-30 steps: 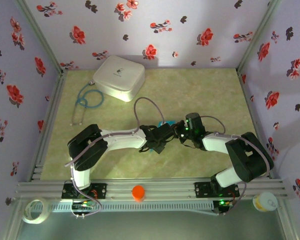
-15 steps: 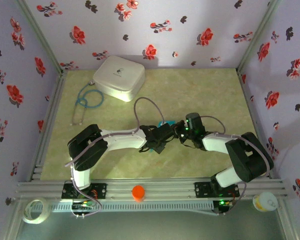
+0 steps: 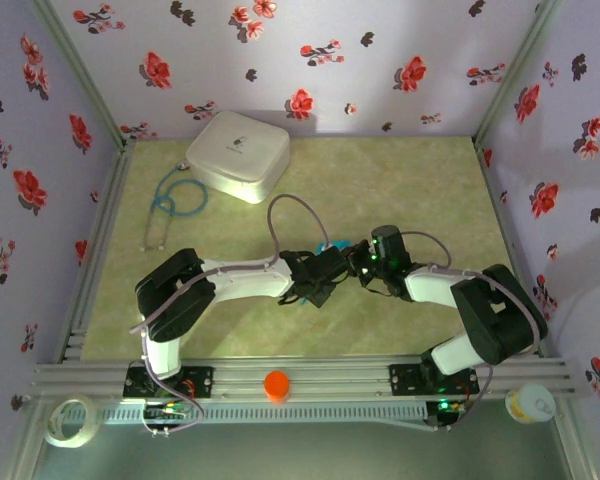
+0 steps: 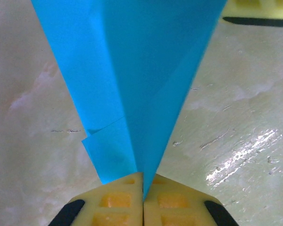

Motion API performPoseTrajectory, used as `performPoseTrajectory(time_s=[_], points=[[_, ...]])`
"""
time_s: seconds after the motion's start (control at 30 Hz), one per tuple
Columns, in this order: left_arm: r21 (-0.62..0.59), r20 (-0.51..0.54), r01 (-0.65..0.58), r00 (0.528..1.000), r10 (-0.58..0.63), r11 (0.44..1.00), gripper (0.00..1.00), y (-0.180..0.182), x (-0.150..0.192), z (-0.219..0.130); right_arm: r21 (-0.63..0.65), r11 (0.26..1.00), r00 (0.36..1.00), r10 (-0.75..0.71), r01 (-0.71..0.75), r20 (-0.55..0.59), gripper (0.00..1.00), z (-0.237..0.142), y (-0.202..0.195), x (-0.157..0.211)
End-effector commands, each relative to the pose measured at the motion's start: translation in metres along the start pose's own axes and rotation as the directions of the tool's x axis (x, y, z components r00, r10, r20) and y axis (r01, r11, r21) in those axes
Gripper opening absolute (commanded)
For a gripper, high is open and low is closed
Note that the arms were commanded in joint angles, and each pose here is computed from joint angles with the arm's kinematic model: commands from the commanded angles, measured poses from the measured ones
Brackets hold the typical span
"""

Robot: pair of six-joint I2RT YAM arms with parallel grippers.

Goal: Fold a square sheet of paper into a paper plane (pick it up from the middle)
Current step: Fold the wing for the fifth time at the center of the table.

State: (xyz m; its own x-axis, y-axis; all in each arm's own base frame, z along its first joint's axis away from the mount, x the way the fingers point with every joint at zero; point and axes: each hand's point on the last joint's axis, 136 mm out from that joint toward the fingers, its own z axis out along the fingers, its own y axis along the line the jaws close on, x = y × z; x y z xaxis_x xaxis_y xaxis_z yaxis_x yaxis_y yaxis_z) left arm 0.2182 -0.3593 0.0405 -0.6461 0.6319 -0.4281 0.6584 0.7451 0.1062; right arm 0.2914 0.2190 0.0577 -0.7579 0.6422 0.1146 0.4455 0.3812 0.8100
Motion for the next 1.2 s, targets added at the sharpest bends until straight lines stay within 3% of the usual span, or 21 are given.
performPoseTrajectory(time_s=[0.0,0.17,0.4,0.67,1.17], points=[[0.005,0.037,0.043,0.998,-0.043,0.999,0.06,-0.002,-0.008,0.001,0.007,0.998,0.998,-0.066,0.066,-0.002,0.23,-0.007,0.008,0.002],[0.026,0.034,0.090,0.995,-0.091,0.996,0.05,0.000,-0.006,0.004,0.093,0.988,0.989,-0.130,0.124,0.063,0.40,-0.031,0.002,-0.011],[0.076,0.018,0.127,0.992,-0.129,0.989,0.06,-0.001,-0.003,0.010,0.188,0.966,0.966,-0.208,0.179,0.151,0.51,-0.069,-0.003,-0.026],[0.093,0.017,0.139,0.990,-0.141,0.986,0.16,-0.002,-0.002,0.011,0.191,0.967,0.966,-0.202,0.171,0.161,0.52,-0.073,-0.009,-0.027],[0.101,0.036,0.133,0.990,-0.137,0.986,0.17,-0.001,-0.004,0.007,0.048,0.990,0.991,-0.135,0.134,0.026,0.52,-0.041,0.012,-0.012]])
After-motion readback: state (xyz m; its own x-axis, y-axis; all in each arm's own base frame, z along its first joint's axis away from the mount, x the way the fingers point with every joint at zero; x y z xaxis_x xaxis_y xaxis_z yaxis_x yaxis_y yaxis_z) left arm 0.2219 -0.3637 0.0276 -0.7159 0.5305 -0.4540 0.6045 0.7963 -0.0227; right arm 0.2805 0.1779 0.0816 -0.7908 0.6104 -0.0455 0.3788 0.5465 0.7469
